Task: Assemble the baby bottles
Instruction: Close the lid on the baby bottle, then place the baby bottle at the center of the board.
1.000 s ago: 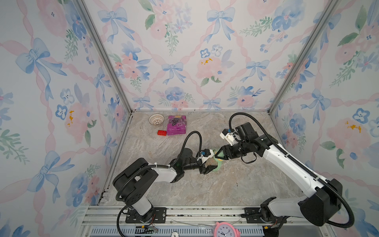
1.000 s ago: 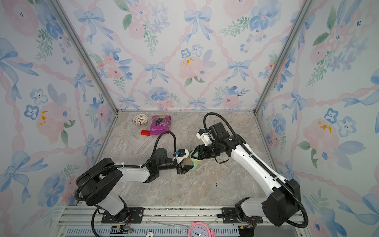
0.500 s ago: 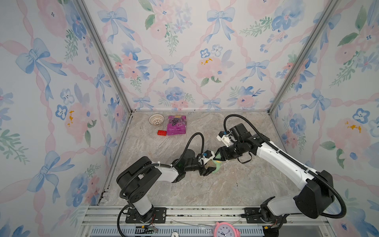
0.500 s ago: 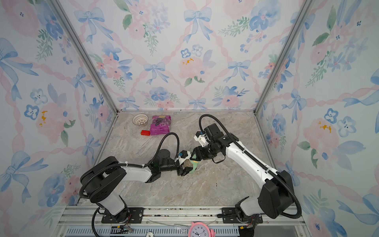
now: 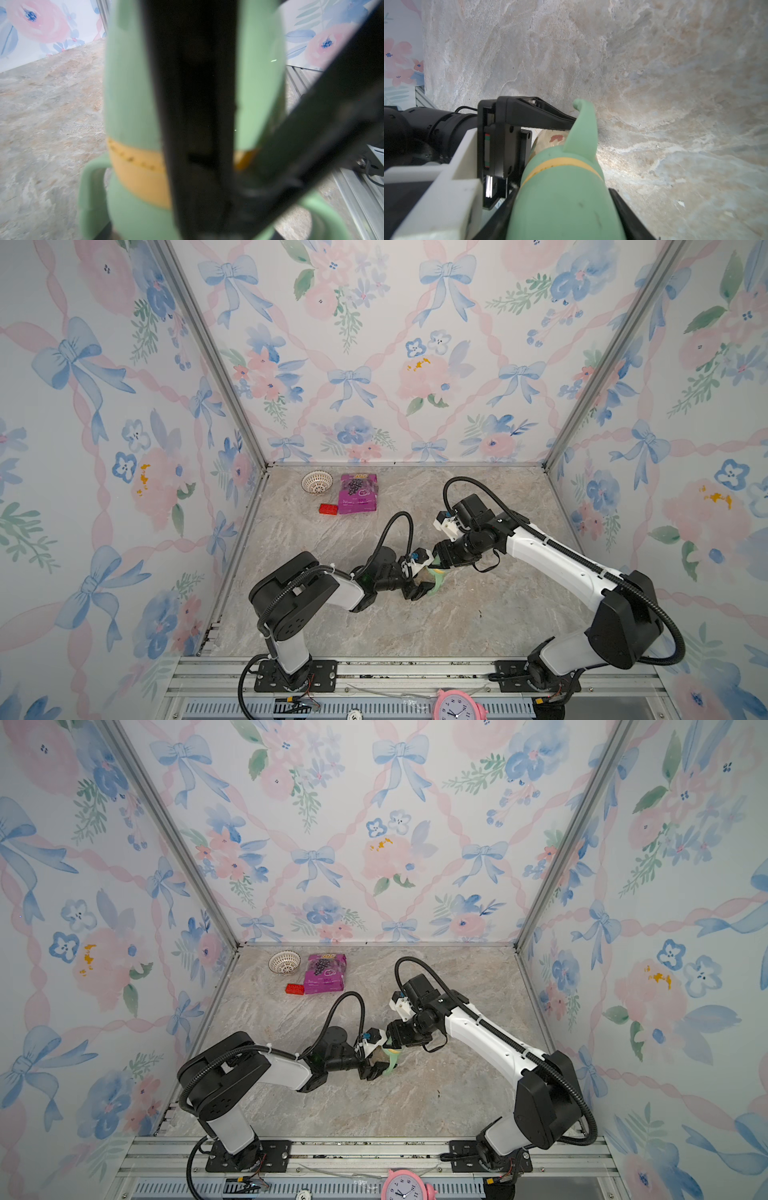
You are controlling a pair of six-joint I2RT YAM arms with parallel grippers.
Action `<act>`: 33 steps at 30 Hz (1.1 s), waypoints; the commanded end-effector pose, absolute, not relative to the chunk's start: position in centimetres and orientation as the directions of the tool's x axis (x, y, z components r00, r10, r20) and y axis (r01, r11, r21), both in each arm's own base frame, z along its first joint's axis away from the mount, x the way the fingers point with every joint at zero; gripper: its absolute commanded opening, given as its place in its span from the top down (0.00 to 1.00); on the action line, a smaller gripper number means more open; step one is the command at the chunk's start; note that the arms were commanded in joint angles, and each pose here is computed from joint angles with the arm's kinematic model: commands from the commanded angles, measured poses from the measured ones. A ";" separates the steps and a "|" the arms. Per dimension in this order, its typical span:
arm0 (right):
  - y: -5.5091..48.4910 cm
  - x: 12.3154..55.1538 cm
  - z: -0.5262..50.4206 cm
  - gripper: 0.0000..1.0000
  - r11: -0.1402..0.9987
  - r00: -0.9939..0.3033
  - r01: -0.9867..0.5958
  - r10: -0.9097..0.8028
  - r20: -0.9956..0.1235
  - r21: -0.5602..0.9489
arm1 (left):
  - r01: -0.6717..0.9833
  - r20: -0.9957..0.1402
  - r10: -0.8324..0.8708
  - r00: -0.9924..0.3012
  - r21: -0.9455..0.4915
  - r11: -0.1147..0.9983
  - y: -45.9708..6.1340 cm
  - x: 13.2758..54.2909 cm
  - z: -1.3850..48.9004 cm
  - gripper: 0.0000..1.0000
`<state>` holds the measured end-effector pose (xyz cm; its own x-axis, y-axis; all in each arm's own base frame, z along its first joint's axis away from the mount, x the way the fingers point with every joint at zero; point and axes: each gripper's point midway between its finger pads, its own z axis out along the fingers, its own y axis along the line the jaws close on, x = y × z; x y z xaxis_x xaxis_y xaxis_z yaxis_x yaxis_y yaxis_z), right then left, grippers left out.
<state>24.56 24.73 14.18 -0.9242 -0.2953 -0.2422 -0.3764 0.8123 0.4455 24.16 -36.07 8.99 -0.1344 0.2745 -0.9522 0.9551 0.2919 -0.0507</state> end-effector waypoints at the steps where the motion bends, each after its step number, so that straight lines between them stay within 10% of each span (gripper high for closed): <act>1: 26.4 20.1 10.7 0.46 0.791 -0.912 -0.395 -0.397 -0.099 0.468 | 0.944 -0.991 -0.056 0.119 0.095 0.316 -37.8 25.5 19.8 1.00; 7: 25.9 20.0 10.5 0.52 0.800 -0.907 -0.406 -0.410 -0.091 0.443 | 0.944 -0.992 -0.064 0.109 0.083 0.318 -37.6 25.5 19.3 1.00; 10: 25.8 20.1 10.3 0.53 0.804 -0.909 -0.403 -0.406 -0.091 0.437 | 0.949 -0.995 -0.050 0.082 0.063 0.310 -37.8 25.4 18.5 0.78; 19: 25.4 20.4 9.5 0.61 0.835 -0.917 -0.390 -0.388 -0.087 0.388 | 0.942 -1.000 -0.014 -0.011 -0.015 0.335 -37.8 26.0 15.5 0.54; 23: 25.2 20.7 9.3 0.63 0.848 -0.921 -0.384 -0.378 -0.092 0.366 | 0.939 -0.999 -0.014 -0.045 -0.047 0.341 -37.6 25.9 14.5 0.21; 33: 24.4 20.7 9.2 0.66 0.870 -0.920 -0.391 -0.380 -0.097 0.301 | 0.939 -0.998 0.012 -0.064 -0.056 0.338 -36.6 24.8 13.1 0.02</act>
